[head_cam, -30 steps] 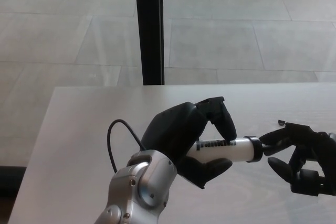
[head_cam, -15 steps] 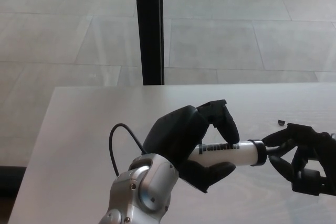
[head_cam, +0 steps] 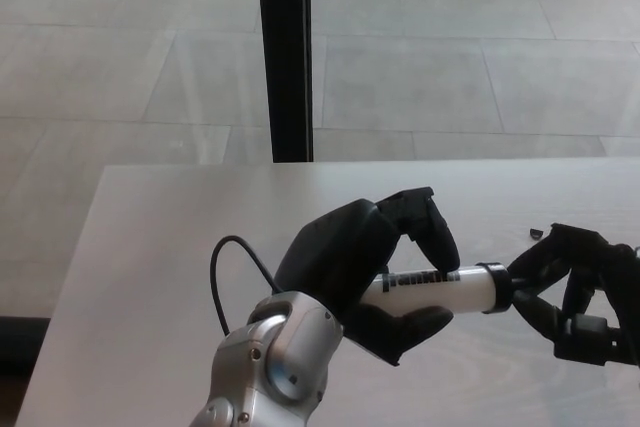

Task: The robot uses its left hand to lift the air pump kept on the middle of the desk and use the right hand to pull out the handle

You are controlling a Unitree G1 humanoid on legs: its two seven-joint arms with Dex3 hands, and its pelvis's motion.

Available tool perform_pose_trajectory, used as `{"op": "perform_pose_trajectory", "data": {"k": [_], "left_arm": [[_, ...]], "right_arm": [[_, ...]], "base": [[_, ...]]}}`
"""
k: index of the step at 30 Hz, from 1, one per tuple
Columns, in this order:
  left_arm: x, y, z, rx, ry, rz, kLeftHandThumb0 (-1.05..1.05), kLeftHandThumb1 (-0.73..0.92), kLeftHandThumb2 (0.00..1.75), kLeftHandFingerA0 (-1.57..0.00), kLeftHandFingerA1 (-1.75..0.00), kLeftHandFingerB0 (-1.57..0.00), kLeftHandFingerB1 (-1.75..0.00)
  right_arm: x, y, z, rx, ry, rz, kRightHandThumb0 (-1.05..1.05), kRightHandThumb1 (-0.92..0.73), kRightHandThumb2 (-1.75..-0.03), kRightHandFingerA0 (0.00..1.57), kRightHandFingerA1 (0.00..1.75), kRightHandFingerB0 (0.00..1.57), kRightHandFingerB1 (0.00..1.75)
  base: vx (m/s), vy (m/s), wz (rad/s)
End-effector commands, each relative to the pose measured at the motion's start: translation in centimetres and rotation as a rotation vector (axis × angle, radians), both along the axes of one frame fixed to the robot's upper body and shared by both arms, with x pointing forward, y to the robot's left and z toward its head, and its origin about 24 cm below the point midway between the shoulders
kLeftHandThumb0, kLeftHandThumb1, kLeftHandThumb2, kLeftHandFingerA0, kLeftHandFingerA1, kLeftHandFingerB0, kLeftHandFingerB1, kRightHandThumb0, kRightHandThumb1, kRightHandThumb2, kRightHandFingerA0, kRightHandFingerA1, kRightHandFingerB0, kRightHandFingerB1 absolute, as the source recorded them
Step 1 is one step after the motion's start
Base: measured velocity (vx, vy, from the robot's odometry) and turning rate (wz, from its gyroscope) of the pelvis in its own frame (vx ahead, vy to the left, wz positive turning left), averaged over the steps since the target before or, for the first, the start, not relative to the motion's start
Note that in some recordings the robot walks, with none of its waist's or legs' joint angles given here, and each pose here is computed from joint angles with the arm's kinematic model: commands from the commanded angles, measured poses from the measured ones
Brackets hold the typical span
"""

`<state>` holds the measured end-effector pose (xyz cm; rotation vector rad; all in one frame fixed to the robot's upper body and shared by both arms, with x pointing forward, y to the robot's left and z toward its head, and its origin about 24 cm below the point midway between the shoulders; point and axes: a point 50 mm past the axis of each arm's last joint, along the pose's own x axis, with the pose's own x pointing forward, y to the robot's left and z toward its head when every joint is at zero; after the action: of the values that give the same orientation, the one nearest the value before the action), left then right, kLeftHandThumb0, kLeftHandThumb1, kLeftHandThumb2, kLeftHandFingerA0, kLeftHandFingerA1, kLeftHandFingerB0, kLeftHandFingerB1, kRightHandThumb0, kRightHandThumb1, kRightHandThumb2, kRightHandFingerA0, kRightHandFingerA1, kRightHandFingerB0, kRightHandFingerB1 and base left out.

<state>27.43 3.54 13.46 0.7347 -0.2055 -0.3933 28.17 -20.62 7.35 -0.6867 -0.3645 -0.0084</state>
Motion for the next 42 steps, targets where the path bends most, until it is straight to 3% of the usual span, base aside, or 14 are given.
{"op": "perform_pose_trajectory", "data": {"k": [1, 3, 4, 5, 6, 17, 27, 36, 37, 38, 39, 42], "left_arm": [[0.0, -0.1, 0.3, -0.011, -0.022, -0.008, -0.13, 0.45, 1.38, -0.97, -1.75, -0.76, -1.7], [0.0, -0.1, 0.4, -0.009, -0.023, -0.003, -0.13, 0.45, 1.38, -0.97, -1.75, -0.76, -1.7], [0.0, 0.1, 0.4, -0.029, -0.017, 0.002, -0.12, 0.46, 1.39, -0.98, -1.75, -0.77, -1.7], [-0.1, 0.2, 0.4, -0.037, -0.022, 0.005, -0.11, 0.46, 1.38, -0.97, -1.75, -0.76, -1.71], [0.0, 0.2, 0.5, -0.039, -0.022, 0.009, -0.1, 0.47, 1.37, -0.98, -1.75, -0.76, -1.72], [-0.2, 1.6, 0.9, -0.043, 0.006, 0.026, -0.09, 0.49, 1.31, -0.92, -1.75, -0.72, -1.74], [-0.6, 3.6, -0.7, -0.043, 0.021, 0.058, -0.11, 0.44, 1.35, -0.93, -1.75, -0.81, -1.68], [-1.6, 6.7, -3.2, 0.015, 0.104, 0.112, -0.15, 0.46, 1.38, -0.95, -1.75, -0.75, -1.74], [-1.8, 7.0, -3.4, 0.015, 0.104, 0.111, -0.14, 0.45, 1.39, -0.95, -1.75, -0.75, -1.74], [-1.9, 7.3, -3.6, 0.018, 0.103, 0.113, -0.14, 0.45, 1.4, -0.95, -1.75, -0.75, -1.72], [-1.9, 7.8, -3.8, 0.021, 0.103, 0.121, -0.14, 0.44, 1.41, -0.96, -1.75, -0.76, -1.73], [-2.1, 8.5, -4.1, 0.029, 0.11, 0.138, -0.15, 0.44, 1.41, -0.95, -1.75, -0.77, -1.72]], "right_arm": [[0.0, -0.2, 0.2, -0.011, -0.042, -0.039, -0.24, -0.55, -1.03, 1.19, 1.34, 0.91, 1.12], [-0.1, -0.2, 0.2, -0.011, -0.04, -0.039, -0.24, -0.55, -1.03, 1.19, 1.34, 0.91, 1.12], [-0.1, -0.2, 0.1, -0.018, -0.04, -0.041, -0.19, -0.69, -0.85, 1.12, 1.69, 0.76, 1.35], [-0.1, -0.2, 0.1, -0.019, -0.04, -0.042, -0.2, -0.7, -0.85, 0.88, 1.75, 0.71, 1.52], [-0.2, -0.3, 0.1, -0.02, -0.037, -0.049, -0.18, -0.69, -0.86, 0.86, 1.75, 0.68, 1.6], [0.0, -0.4, 0.5, 0.014, -0.072, -0.05, -0.07, -0.52, -1.13, 0.88, 1.75, 0.74, 1.57], [0.2, -0.6, 0.9, 0.018, -0.102, -0.039, -0.06, -0.49, -1.15, 0.9, 1.75, 0.78, 1.54], [0.3, -1.1, 1.7, 0.001, -0.111, -0.041, -0.1, -0.48, -1.15, 0.91, 1.75, 0.8, 1.53], [0.3, -1.2, 1.7, 0.001, -0.106, -0.044, -0.11, -0.5, -1.09, 0.91, 1.75, 0.79, 1.54], [0.3, -1.3, 1.7, -0.001, -0.1, -0.048, -0.15, -0.47, -1.07, 1.2, 1.37, 1.02, 1.24], [0.3, -1.3, 1.7, 0.002, -0.093, -0.047, -0.12, -0.53, -1.04, 0.88, 1.75, 0.76, 1.54], [0.3, -1.4, 1.8, -0.003, -0.092, -0.046, -0.12, -0.53, -1.04, 0.88, 1.75, 0.76, 1.53]], "base": [[0.0, 0.0, 0.0], [0.0, 0.0, 0.0], [0.0, 0.0, 0.0], [0.0, 0.0, 0.0], [0.0, 0.0, 0.0], [0.0, 0.0, 0.0], [0.0, 0.0, 0.0], [0.0, 0.0, 0.0], [0.0, 0.0, 0.0], [0.0, 0.0, 0.0], [0.0, 0.0, 0.0], [0.0, 0.0, 0.0]]}}
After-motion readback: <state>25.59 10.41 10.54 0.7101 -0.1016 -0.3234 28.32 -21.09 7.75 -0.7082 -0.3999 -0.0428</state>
